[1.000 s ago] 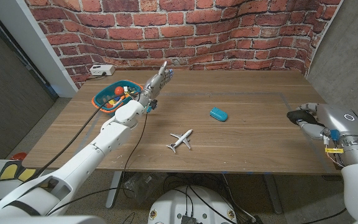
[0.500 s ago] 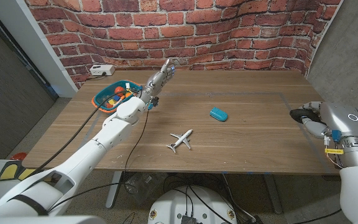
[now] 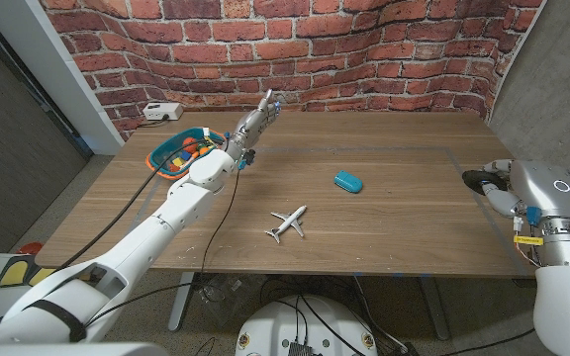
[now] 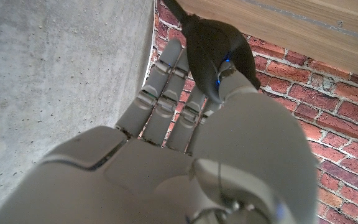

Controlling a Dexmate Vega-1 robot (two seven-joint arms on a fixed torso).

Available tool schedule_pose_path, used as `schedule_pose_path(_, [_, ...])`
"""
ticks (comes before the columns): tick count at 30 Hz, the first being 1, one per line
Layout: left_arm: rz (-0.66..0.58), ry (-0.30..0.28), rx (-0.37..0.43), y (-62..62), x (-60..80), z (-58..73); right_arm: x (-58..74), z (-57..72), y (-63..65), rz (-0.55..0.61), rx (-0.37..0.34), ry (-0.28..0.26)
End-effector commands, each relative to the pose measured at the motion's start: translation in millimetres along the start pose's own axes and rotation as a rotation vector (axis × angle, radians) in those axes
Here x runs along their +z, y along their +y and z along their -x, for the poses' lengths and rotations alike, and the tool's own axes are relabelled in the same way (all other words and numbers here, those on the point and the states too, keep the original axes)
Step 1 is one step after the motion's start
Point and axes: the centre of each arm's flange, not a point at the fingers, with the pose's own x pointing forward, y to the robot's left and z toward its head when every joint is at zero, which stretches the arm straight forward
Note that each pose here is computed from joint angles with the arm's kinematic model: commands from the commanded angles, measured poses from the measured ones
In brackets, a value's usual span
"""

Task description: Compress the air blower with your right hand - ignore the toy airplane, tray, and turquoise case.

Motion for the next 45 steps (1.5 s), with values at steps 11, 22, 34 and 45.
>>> schedule_pose_path(11, [0.001, -0.002, 0.009, -4.7, -1.9, -3.3, -4.2, -4.3, 1.3, 0.032, 0.023, -0.041])
schedule_pose_path(22, [0.005, 0.01, 0.01, -7.9, -4.9, -0.5, -8.9, -4.4, 2.0, 0.054, 0.08, -0.037])
schedule_pose_path(34, [0.009, 0.004, 0.014, -11.6, -4.0, 0.0, -12.8, -4.2, -0.9, 0.078, 0.079, -0.036])
schedule_pose_path(45, [0.003, 0.007, 0.013, -12.1, -1.9, -2.6, -12.9, -6.5, 0.3, 0.083, 0.086, -0.042])
